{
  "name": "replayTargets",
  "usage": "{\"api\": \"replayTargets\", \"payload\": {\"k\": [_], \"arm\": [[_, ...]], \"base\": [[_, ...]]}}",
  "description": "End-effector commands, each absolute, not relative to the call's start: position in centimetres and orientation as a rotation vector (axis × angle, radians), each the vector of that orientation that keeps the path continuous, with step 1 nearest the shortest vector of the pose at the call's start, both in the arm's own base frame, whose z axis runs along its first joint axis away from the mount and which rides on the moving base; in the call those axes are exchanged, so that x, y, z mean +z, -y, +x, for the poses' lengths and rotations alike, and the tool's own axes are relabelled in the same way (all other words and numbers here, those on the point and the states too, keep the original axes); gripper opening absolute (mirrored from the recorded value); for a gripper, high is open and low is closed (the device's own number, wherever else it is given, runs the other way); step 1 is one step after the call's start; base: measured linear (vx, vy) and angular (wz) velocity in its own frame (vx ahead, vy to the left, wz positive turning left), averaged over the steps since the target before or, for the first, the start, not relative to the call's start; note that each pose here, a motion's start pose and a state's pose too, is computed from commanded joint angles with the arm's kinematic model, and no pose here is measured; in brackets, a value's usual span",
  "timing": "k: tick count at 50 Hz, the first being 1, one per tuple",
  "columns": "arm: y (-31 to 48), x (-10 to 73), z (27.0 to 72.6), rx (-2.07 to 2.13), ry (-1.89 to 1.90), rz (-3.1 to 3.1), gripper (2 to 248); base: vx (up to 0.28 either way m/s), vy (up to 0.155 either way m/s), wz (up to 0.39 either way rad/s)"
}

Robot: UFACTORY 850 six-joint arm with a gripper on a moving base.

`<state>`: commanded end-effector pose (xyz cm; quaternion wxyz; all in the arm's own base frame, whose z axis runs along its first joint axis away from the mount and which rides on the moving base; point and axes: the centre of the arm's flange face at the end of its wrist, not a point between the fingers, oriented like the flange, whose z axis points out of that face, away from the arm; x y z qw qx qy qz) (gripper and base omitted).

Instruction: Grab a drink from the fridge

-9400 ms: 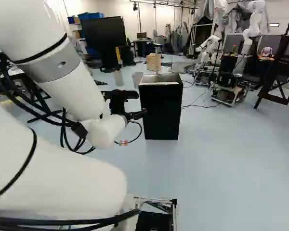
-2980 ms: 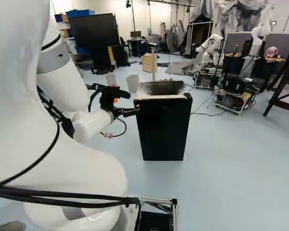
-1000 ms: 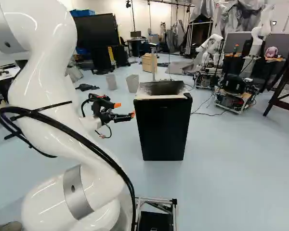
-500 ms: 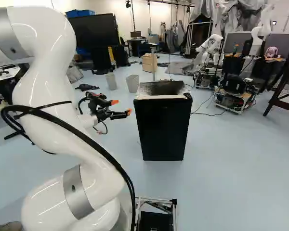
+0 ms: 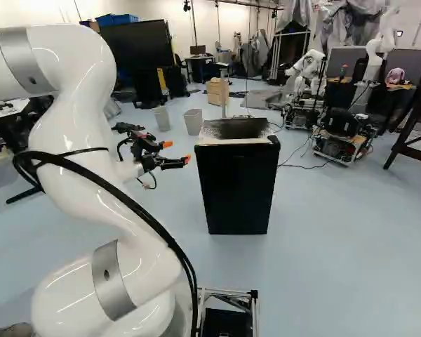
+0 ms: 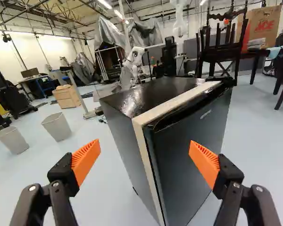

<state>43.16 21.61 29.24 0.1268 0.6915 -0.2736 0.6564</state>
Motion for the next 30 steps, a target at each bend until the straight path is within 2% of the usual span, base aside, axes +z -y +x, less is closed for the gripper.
{"api": "replayTargets", "payload": {"k": [30], "arm": [[-21.7,25.5,43.7,1.853,0.75,2.026,247]], "base": [[0.0,0.0,0.0]]}}
